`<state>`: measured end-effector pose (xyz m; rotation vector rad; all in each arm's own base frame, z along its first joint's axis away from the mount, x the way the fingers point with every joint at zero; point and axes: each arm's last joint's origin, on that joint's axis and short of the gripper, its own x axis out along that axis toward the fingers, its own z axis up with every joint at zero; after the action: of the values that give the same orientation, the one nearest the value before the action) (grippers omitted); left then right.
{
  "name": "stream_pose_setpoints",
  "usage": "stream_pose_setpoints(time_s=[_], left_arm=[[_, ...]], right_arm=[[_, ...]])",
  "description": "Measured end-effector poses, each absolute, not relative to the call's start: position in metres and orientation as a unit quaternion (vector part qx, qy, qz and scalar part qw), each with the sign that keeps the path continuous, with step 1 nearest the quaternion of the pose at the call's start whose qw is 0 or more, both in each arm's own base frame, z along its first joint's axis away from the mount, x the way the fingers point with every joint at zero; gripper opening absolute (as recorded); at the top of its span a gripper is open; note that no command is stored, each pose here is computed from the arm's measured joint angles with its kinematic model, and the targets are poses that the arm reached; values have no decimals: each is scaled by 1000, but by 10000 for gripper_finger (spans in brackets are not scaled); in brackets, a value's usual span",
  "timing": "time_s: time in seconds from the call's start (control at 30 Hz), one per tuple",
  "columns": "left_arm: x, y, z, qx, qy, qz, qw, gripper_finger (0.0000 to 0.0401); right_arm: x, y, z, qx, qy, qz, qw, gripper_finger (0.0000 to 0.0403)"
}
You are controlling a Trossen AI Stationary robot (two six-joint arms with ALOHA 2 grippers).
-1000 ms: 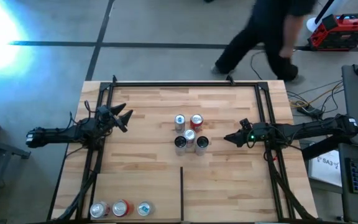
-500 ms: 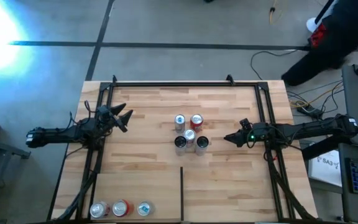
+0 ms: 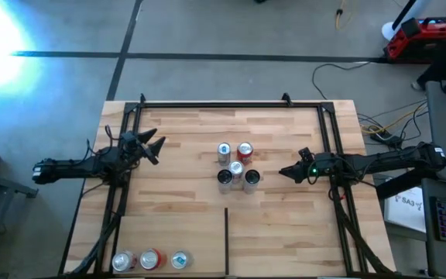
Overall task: Place canned beverage on shelf
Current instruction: Put the left white pink soda can on the shelf
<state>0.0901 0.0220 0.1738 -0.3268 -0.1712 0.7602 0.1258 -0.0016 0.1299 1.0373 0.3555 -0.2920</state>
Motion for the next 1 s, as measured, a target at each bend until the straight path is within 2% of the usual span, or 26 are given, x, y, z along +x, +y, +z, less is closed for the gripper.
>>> stream_pose_setpoints(time_s=[0.17, 0.3, 0.43, 0.6, 0.77, 1.0], left_arm=[[90, 22, 176, -199, -108, 361, 905, 294], [92, 20, 174, -274, -121, 322, 898, 294], [96, 18, 173, -308, -111, 279, 903, 296], [100, 16, 197, -343, -101, 232, 904, 297], [108, 16, 244, -399, 11, 285, 872, 299], [148, 15, 308, -449, 201, 362, 792, 311]], right_arm=[[126, -2, 130, 491, 168, -138, 843, 183], [126, -2, 130, 491, 168, -138, 843, 183], [126, -2, 130, 491, 168, -138, 843, 183], [126, -2, 130, 491, 168, -138, 843, 183], [126, -2, 130, 491, 168, -138, 843, 183], [126, -2, 130, 492, 168, -139, 843, 183]])
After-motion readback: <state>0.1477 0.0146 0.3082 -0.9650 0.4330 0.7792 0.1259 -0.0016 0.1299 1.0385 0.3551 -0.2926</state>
